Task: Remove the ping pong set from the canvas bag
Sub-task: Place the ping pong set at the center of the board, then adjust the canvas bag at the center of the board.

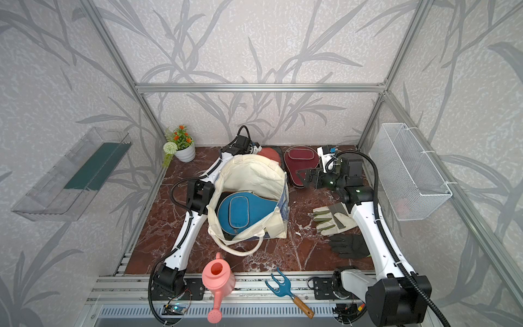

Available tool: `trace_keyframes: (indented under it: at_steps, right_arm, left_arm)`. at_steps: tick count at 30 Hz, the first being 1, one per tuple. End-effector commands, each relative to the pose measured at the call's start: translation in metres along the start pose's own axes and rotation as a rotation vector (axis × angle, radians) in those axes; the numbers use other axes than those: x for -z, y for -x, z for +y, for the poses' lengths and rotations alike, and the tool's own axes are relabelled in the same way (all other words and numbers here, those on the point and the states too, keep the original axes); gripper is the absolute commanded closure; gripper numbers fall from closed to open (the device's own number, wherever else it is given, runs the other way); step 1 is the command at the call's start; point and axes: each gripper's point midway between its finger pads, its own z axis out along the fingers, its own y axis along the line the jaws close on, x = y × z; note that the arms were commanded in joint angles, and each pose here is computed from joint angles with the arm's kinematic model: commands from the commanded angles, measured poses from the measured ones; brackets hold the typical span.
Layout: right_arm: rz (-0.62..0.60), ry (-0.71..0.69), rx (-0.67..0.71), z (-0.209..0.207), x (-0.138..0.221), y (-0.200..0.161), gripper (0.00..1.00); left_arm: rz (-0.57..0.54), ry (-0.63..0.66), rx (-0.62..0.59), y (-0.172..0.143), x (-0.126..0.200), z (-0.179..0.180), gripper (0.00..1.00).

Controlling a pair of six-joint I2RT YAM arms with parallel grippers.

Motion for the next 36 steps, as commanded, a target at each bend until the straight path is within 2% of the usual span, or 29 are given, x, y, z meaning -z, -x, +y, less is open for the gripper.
trace_keyframes:
  at_steps: [1,7,15,19,24,26,29,33,36]
  right_arm:
    - [-0.030,0.015,0.022,0.008,0.008,0.009,0.01]
    - [-0.037,0.011,0.028,0.010,0.012,0.012,0.01]
    - [-0.047,0.016,0.032,0.019,0.021,0.017,0.01]
    - [-0.046,0.025,0.045,0.027,0.026,0.019,0.01]
    - [0.003,0.017,0.130,0.050,0.024,0.018,0.01]
    - [0.025,0.025,0.171,0.064,0.019,0.018,0.01]
    - [0.054,0.048,0.232,0.087,0.010,0.017,0.01]
    - [0.101,0.072,0.295,0.112,-0.006,0.013,0.01]
    - [0.137,0.092,0.325,0.127,-0.019,0.009,0.01]
  left_arm:
    - [0.044,0.127,-0.050,-0.008,0.025,0.005,0.01]
    - [-0.019,0.273,-0.139,0.014,0.077,0.004,0.01]
    - [-0.136,0.320,-0.245,0.046,0.146,-0.029,0.01]
    - [-0.223,0.345,-0.277,0.060,0.198,-0.050,0.01]
    - [-0.364,0.302,-0.349,0.070,0.276,-0.100,0.01]
    - [-0.367,0.296,-0.359,0.059,0.301,-0.114,0.01]
    - [-0.296,0.323,-0.344,0.026,0.319,-0.116,0.01]
    - [-0.214,0.442,-0.310,-0.021,0.322,-0.091,0.01]
    - [-0.194,0.476,-0.282,-0.047,0.312,-0.073,0.01]
